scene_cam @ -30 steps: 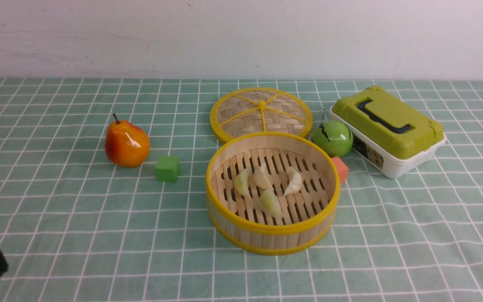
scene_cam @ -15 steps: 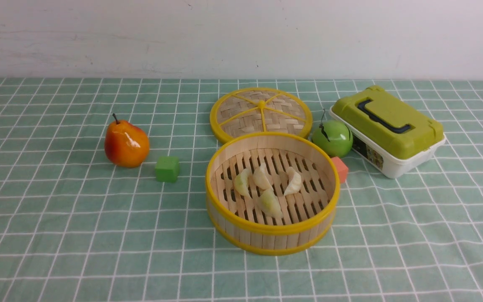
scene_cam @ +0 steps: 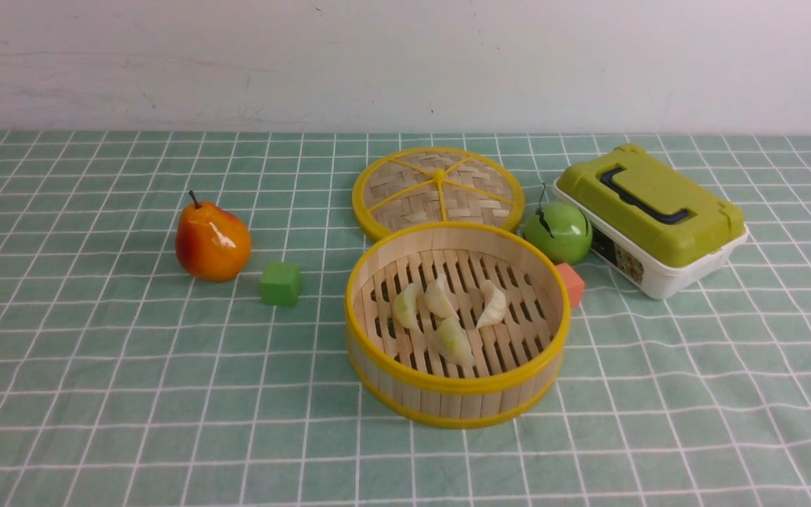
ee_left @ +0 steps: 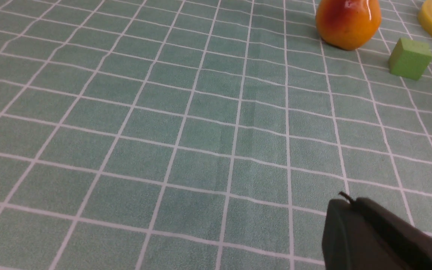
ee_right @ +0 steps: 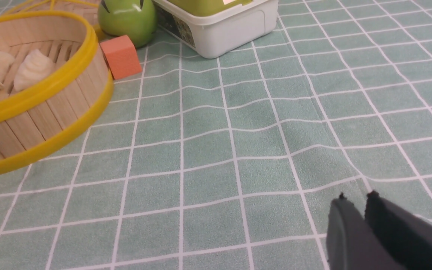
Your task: Put the dumplings into the steamer on the table with the blue tablecloth.
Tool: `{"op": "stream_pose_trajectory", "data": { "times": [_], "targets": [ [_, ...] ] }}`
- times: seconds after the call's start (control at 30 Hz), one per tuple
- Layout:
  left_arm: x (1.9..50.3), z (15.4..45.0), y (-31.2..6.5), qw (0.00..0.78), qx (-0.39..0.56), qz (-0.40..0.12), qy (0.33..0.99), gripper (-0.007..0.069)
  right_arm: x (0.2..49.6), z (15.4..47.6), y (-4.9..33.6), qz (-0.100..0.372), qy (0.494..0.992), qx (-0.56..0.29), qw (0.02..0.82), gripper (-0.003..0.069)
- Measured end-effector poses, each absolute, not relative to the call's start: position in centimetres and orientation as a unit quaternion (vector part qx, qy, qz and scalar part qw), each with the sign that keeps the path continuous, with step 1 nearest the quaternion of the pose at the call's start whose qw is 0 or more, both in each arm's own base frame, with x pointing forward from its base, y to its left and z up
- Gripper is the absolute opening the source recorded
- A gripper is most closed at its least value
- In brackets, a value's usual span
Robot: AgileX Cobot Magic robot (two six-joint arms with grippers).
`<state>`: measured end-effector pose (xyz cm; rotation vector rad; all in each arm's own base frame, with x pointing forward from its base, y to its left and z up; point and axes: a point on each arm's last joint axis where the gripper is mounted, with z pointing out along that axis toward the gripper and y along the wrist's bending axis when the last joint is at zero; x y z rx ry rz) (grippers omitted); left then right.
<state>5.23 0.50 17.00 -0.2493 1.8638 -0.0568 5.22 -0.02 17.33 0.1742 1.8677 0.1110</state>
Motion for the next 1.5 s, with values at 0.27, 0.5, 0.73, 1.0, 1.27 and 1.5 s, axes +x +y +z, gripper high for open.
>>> {"op": "stream_pose_trajectory", "data": {
  "times": [0.27, 0.5, 0.73, 1.0, 1.27, 1.5],
  "targets": [
    [5.24, 16.99, 0.49, 0.589, -0.108, -0.026, 0.8, -0.0014, 5.22, 17.33, -0.02, 0.048, 0.802, 0.075, 0.59, 0.0088],
    [5.24, 16.99, 0.49, 0.589, -0.108, -0.026, 0.8, -0.0014, 5.22, 17.33, -0.02, 0.048, 0.802, 0.075, 0.59, 0.0097],
    [5.24, 16.96, 0.49, 0.589, -0.108, -0.026, 0.801, -0.0014, 5.22, 17.33, -0.02, 0.048, 0.802, 0.075, 0.59, 0.0106],
    [5.24, 16.96, 0.49, 0.589, -0.107, -0.025, 0.801, -0.0014, 5.22, 17.33, -0.02, 0.048, 0.802, 0.075, 0.59, 0.0116],
    [5.24, 16.96, 0.49, 0.589, -0.107, -0.025, 0.801, -0.0013, 5.22, 17.33, -0.02, 0.048, 0.802, 0.075, 0.59, 0.0127],
    [5.24, 16.96, 0.49, 0.589, -0.107, -0.025, 0.801, -0.0011, 5.22, 17.33, -0.02, 0.048, 0.802, 0.075, 0.59, 0.0135]
  ]
}}
